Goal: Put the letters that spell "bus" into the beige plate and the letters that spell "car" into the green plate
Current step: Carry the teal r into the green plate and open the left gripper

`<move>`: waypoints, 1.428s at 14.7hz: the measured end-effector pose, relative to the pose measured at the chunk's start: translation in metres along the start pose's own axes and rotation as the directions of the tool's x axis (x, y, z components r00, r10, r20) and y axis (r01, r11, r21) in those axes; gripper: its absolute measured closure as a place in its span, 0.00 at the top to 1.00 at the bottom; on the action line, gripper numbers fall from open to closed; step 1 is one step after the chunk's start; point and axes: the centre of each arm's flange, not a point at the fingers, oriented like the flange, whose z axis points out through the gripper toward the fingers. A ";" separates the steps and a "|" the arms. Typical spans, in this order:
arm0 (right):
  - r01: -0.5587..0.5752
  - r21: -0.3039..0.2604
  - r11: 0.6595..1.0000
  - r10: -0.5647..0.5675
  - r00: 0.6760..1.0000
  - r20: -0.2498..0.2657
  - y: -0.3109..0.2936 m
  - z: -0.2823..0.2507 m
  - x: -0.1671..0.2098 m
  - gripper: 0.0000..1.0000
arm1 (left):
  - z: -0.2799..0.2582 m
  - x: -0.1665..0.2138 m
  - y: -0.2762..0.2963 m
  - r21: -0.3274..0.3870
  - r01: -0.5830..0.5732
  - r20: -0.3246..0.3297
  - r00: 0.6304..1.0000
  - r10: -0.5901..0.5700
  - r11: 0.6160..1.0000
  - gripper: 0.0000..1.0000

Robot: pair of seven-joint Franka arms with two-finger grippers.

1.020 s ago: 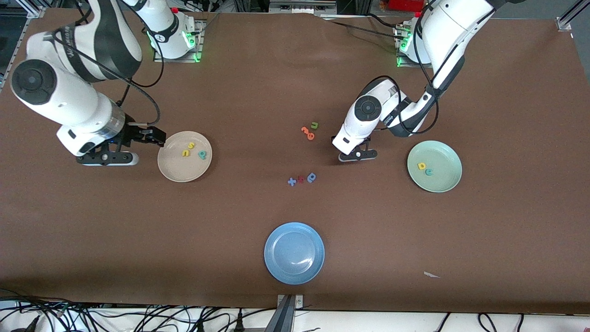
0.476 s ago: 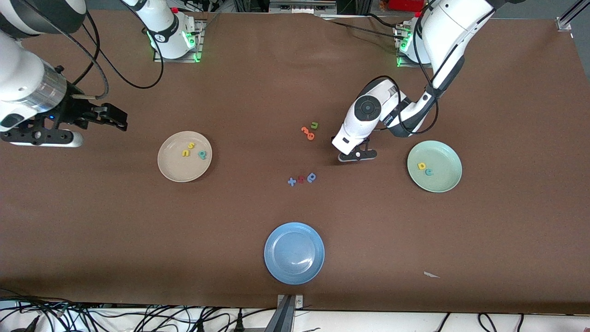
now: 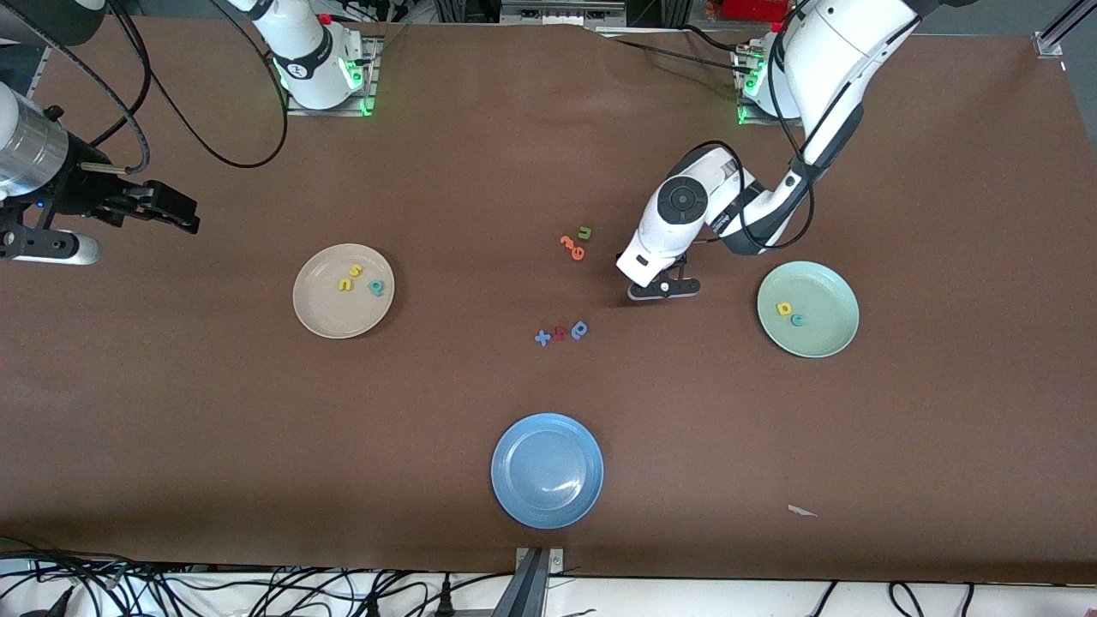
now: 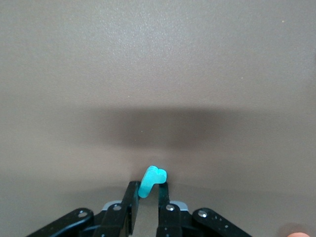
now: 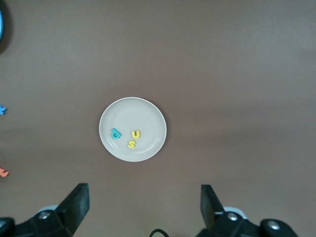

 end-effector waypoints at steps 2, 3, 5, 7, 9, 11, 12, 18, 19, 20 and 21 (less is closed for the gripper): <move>-0.001 0.000 1.000 0.001 1.000 0.001 0.000 0.000 0.000 1.00 | 0.000 0.000 0.000 0.001 -0.003 -0.002 1.000 0.003 1.000 0.17; -0.002 0.000 1.000 0.002 1.000 0.001 0.001 0.001 0.001 1.00 | 0.000 0.000 0.000 0.003 -0.007 -0.004 1.000 0.007 1.000 0.17; -0.005 0.000 1.000 0.005 1.000 0.001 0.003 0.001 0.001 1.00 | 0.000 0.000 0.000 0.005 -0.011 -0.007 1.000 0.011 1.000 0.15; -0.008 -0.001 1.000 0.008 1.000 0.002 0.005 0.001 0.001 1.00 | 0.000 0.000 0.000 0.005 -0.011 -0.007 1.000 0.011 1.000 0.14; -0.007 -0.001 1.000 0.007 1.000 0.002 0.005 0.001 0.002 1.00 | 0.000 0.000 0.000 0.005 -0.011 -0.007 1.000 0.011 1.000 0.14; -0.007 -0.001 1.000 0.007 1.000 0.003 0.005 0.001 0.002 1.00 | 0.000 0.000 0.000 0.005 -0.011 -0.007 1.000 0.011 1.000 0.14; -0.007 -0.001 1.000 0.007 1.000 0.003 0.005 0.002 0.002 1.00 | 0.000 0.000 0.000 0.005 -0.011 -0.007 1.000 0.011 1.000 0.11; -0.007 -0.001 1.000 0.007 1.000 0.009 0.004 0.005 0.004 1.00 | 0.000 0.000 0.000 0.005 -0.012 -0.007 1.000 0.012 1.000 0.11; -0.008 -0.001 1.000 0.008 1.000 0.009 0.005 0.005 0.004 1.00 | -0.001 0.002 -0.001 0.005 -0.010 -0.008 1.000 0.010 1.000 0.11; -0.008 -0.001 1.000 0.008 1.000 0.009 0.005 0.005 0.004 1.00 | -0.002 0.005 -0.004 0.008 -0.013 -0.011 1.000 0.013 1.000 0.11; -0.007 -0.001 1.000 0.007 1.000 0.009 0.004 0.005 0.004 1.00 | -0.003 0.010 -0.008 0.018 -0.012 -0.013 1.000 0.012 1.000 0.11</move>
